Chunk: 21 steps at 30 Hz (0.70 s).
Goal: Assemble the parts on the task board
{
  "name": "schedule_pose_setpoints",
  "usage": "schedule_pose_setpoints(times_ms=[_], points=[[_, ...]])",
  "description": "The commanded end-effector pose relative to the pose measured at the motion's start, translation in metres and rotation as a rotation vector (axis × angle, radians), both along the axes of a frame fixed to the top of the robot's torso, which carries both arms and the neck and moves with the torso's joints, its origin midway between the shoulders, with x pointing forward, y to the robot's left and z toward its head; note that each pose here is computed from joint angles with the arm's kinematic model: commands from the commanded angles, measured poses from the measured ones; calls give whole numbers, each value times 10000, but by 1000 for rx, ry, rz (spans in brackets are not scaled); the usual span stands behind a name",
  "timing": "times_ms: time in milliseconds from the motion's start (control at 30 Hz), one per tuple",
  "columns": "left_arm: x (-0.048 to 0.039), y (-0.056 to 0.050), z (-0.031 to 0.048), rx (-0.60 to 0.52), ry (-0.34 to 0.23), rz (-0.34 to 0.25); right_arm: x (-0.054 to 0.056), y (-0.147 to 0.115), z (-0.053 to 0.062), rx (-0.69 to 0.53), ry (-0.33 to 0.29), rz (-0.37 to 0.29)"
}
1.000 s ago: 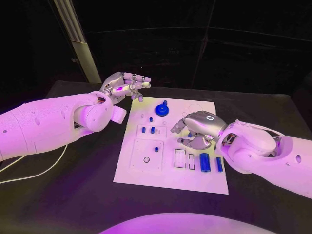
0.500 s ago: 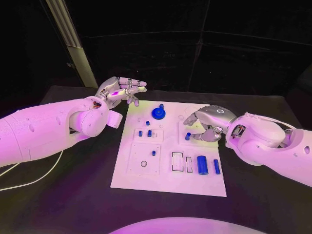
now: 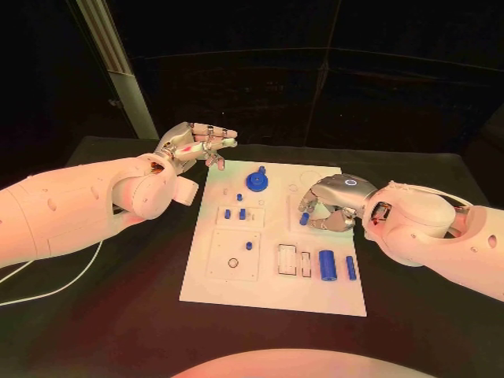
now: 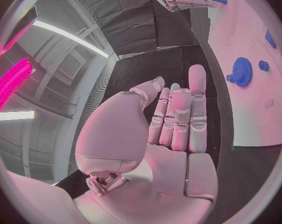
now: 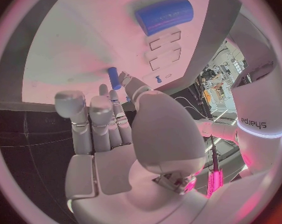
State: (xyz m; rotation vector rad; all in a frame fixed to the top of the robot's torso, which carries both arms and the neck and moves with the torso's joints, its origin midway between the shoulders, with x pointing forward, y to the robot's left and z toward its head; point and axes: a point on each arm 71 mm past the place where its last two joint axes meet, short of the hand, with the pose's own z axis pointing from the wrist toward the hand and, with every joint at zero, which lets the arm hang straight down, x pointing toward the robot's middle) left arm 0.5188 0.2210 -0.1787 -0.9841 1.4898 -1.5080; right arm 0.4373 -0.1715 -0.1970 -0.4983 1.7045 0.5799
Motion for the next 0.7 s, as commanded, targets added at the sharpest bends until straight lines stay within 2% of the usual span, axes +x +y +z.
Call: schedule_pose_setpoints(times_ms=[33, 333, 700], points=[[1, -6, 12, -7, -2, -6, -13, 37, -11, -31, 15, 27], [-1, -4, 12, -6, -1, -6, 18, 64, -41, -45, 26, 32], [-1, -3, 12, -6, 0, -6, 55, 116, -44, -44, 0, 33]])
